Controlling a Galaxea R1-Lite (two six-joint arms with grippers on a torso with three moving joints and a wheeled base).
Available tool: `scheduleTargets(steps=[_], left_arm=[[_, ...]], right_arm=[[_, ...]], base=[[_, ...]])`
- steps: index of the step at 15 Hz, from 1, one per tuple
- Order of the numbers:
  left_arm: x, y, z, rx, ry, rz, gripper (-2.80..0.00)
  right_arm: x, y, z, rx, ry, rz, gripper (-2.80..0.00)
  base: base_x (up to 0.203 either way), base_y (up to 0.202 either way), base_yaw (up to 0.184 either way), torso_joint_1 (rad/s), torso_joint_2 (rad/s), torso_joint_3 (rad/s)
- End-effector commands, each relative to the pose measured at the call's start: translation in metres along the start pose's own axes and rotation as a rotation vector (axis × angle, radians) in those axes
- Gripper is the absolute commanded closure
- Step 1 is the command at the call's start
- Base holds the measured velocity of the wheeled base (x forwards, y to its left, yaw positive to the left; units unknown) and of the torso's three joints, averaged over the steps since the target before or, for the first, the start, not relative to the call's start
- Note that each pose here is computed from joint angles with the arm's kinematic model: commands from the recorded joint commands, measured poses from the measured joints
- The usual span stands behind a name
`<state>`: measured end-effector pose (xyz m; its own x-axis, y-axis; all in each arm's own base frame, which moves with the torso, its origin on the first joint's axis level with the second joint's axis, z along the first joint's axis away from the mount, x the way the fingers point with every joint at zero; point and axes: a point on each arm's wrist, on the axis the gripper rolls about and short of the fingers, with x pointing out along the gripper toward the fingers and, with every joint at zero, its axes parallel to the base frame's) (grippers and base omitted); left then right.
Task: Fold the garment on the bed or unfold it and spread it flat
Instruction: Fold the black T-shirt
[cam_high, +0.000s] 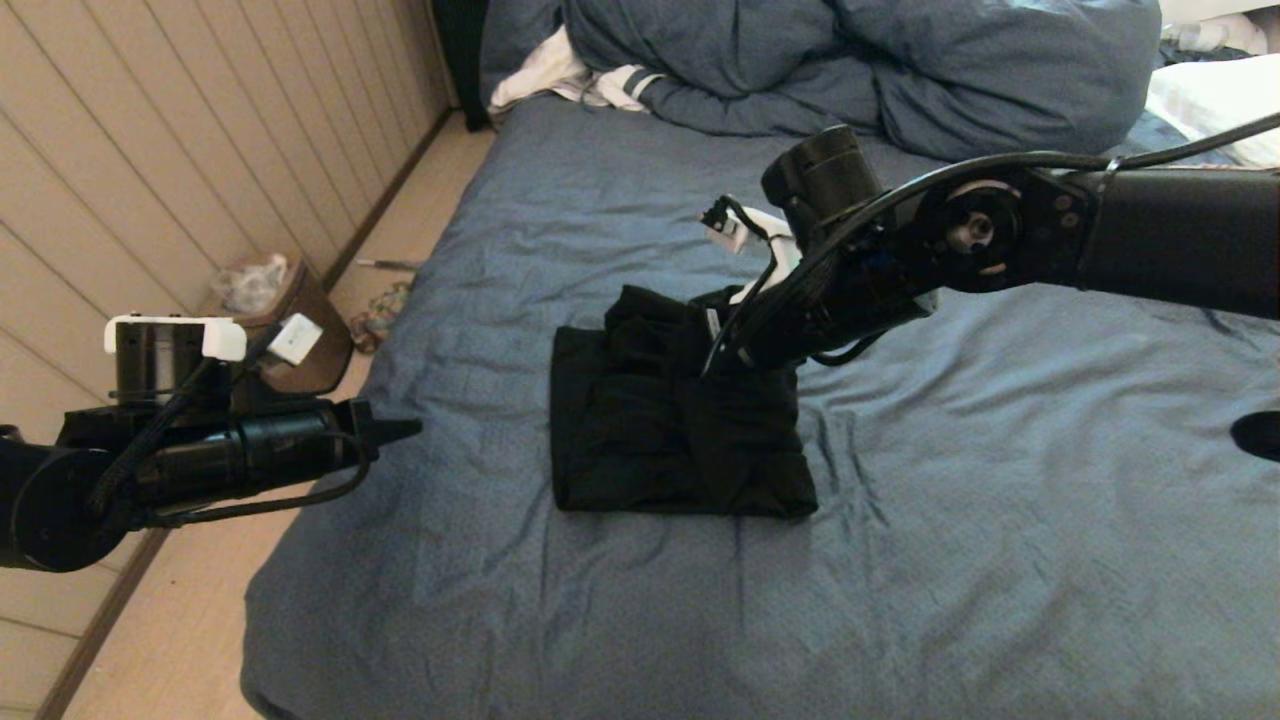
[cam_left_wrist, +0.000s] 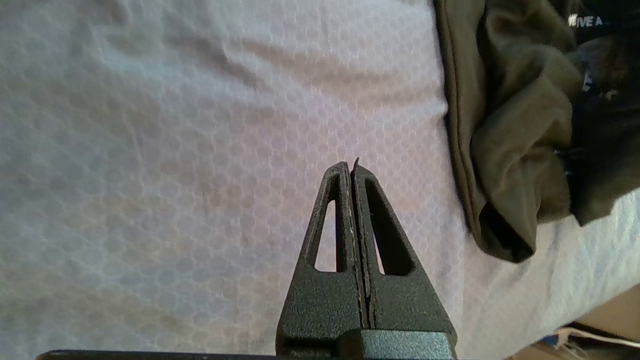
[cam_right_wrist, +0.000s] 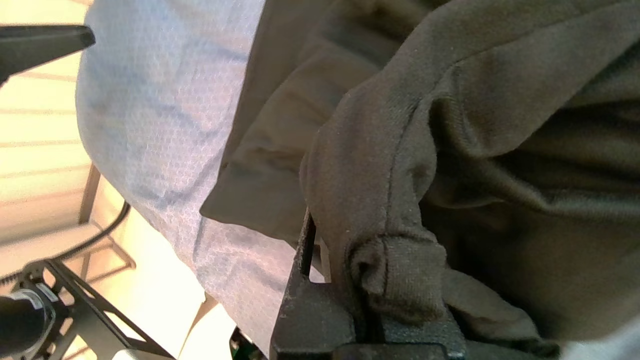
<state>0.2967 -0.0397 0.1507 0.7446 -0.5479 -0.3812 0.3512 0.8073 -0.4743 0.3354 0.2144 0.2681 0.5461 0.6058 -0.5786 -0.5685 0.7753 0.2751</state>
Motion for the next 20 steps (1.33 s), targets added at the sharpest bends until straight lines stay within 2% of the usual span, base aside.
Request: scheduleTargets(steps=[1, 5, 6, 7, 13, 17, 18, 19, 20], left_arm=[[0.002, 0.001, -0.002, -0.006, 0.012, -0.009, 0.00], [0.002, 0.001, -0.003, -0.006, 0.015, -0.012, 0.00], [0.003, 0.001, -0.003, -0.007, 0.016, -0.011, 0.00], [0.003, 0.001, -0.003, -0.007, 0.016, -0.011, 0.00], [0.003, 0.002, -0.004, -0.008, 0.018, -0.012, 0.00], [0.003, 0.002, -0.004, -0.009, 0.019, -0.012, 0.00], [0.003, 0.002, -0.004, -0.008, 0.019, -0.012, 0.00], [0.003, 0.002, -0.004, -0.008, 0.018, -0.012, 0.00], [0.003, 0.001, -0.003, -0.009, 0.017, -0.014, 0.00]], right_arm=[[0.021, 0.005, -0.006, -0.009, 0.026, 0.018, 0.00], [0.037, 0.011, -0.006, -0.023, -0.012, 0.044, 0.00], [0.040, 0.015, -0.006, -0.030, -0.016, 0.045, -1.23], [0.041, 0.015, -0.006, -0.035, -0.019, 0.041, -2.80], [0.019, 0.020, 0.002, -0.042, -0.062, 0.050, -2.80], [-0.023, 0.029, 0.014, -0.053, -0.147, 0.061, -2.80], [-0.030, 0.027, 0.016, -0.050, -0.161, 0.055, -0.48], [-0.037, 0.026, 0.016, -0.045, -0.170, 0.035, 0.00], [-0.042, 0.021, 0.014, -0.035, -0.173, -0.011, 0.00]], base=[[0.000, 0.000, 0.000, 0.000, 0.00, 0.000], [0.000, 0.000, 0.000, 0.000, 0.00, 0.000], [0.000, 0.000, 0.000, 0.000, 0.00, 0.000], [0.000, 0.000, 0.000, 0.000, 0.00, 0.000], [0.000, 0.000, 0.000, 0.000, 0.00, 0.000], [0.000, 0.000, 0.000, 0.000, 0.00, 0.000], [0.000, 0.000, 0.000, 0.000, 0.00, 0.000], [0.000, 0.000, 0.000, 0.000, 0.00, 0.000], [0.000, 0.000, 0.000, 0.000, 0.00, 0.000]])
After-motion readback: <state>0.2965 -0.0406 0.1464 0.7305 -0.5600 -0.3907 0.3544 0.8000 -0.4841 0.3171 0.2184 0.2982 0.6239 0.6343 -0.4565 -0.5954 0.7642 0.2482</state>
